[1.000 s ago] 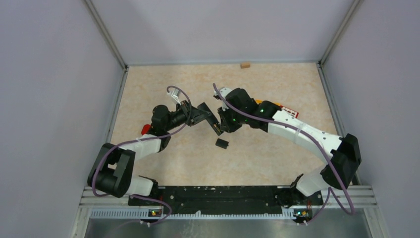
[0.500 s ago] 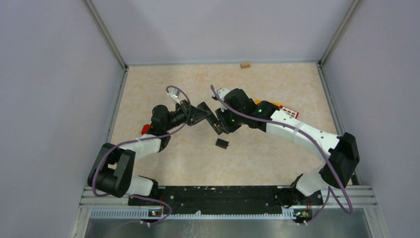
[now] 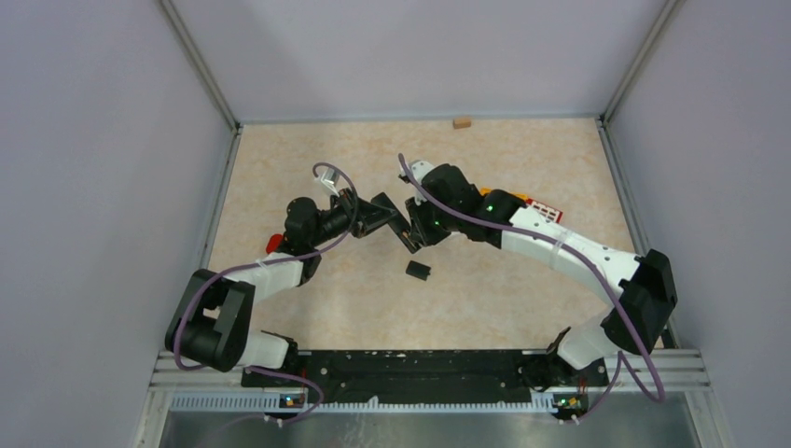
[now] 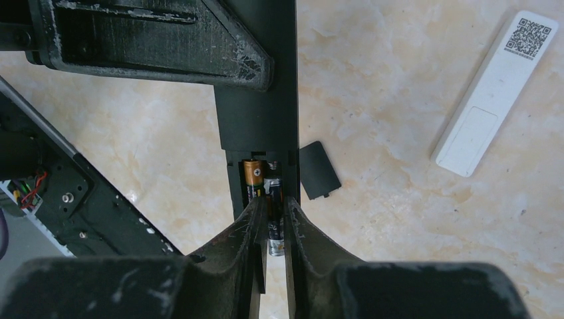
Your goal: Load the batteries into the remote control
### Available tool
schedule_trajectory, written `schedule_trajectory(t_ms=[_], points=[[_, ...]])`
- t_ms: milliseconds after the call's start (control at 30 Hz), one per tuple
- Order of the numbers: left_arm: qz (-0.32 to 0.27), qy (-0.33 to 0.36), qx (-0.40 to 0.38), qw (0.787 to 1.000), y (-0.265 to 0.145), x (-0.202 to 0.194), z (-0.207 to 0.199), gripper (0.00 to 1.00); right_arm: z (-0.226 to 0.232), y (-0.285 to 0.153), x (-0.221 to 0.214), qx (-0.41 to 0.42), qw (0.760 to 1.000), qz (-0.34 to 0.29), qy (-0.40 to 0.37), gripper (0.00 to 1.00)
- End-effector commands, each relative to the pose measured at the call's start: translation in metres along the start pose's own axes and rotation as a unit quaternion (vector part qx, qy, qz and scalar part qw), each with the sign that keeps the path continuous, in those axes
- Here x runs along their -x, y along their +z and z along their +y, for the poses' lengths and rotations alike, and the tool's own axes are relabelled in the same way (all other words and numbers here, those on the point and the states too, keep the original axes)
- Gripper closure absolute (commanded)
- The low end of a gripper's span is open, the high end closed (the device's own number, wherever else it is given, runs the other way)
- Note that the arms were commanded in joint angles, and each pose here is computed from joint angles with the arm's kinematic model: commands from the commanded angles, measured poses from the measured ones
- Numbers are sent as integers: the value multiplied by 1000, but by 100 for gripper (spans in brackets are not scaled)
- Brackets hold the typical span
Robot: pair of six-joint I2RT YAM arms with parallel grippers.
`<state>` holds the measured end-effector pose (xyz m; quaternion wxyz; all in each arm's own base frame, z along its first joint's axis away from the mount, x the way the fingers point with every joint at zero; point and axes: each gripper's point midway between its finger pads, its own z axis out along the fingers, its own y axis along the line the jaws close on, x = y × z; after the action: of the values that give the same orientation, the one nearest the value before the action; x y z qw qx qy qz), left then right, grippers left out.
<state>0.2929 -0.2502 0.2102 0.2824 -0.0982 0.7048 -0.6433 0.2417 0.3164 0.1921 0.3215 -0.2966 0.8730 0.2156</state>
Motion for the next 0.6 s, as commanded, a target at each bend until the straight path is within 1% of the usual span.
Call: schedule_trajectory(t_ms=[0,133,200,333,567], points=[[19,-3,-60,998,-3,-3,-39,100,6,-9,34,-6,998,-58,7,86],[21,-11,-63,998,-3,-3,-42,100,5,-9,36,-10,998,-62,8,86],[21,-13,-65,998,-3,-3,-44,100,4,-10,38,-13,998,-64,10,85],[18,-13,-66,998,-4,-2,-45,100,2,-14,42,-22,997,-67,14,73],[15,-18,-60,998,-4,1,-42,100,3,-27,52,-21,995,-91,30,62]])
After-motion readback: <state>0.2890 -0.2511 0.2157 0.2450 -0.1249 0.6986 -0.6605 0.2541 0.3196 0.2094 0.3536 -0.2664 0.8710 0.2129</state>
